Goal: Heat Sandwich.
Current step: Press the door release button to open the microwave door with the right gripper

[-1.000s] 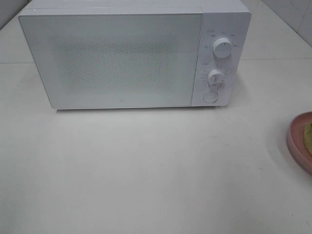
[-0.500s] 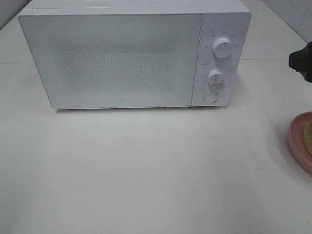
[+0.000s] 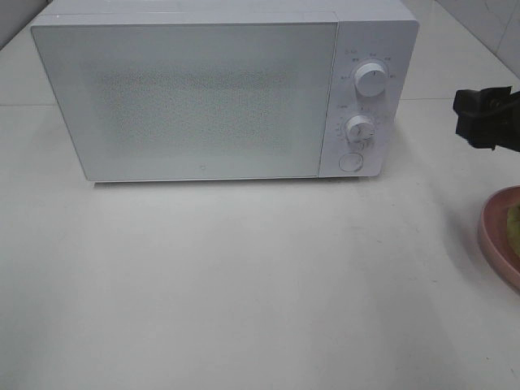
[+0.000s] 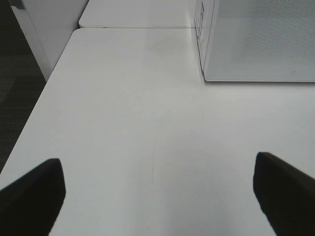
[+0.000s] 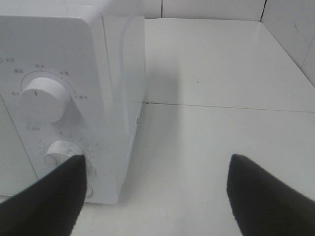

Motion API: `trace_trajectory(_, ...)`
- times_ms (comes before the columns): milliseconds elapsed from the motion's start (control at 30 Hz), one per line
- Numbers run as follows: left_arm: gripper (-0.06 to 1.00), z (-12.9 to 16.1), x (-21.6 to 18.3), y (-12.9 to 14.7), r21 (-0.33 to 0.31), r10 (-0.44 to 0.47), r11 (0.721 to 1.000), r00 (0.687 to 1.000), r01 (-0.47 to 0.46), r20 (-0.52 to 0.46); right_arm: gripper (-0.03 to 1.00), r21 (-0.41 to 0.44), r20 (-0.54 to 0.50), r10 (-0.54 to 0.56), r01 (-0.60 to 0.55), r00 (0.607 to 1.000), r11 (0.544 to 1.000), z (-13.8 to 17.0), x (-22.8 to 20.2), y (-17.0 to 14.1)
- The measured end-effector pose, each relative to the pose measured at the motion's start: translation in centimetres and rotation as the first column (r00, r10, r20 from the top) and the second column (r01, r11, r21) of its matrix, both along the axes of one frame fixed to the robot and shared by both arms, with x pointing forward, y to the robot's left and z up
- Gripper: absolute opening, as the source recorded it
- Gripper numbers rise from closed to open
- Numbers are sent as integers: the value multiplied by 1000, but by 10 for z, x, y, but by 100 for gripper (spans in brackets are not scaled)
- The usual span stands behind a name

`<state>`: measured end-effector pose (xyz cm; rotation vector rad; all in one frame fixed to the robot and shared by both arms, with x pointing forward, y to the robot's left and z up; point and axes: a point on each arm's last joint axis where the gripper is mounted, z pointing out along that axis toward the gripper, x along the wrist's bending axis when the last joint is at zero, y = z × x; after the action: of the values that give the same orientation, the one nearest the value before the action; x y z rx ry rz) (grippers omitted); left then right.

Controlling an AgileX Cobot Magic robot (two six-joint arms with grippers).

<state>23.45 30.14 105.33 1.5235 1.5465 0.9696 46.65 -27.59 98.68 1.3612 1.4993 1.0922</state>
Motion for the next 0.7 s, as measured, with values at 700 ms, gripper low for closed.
trace_trajectory(700, 97, 0, 0, 0, 0, 0, 1000, 1000, 0, 0, 76, -14, 50, 15, -14, 999, 1000, -37, -12, 59)
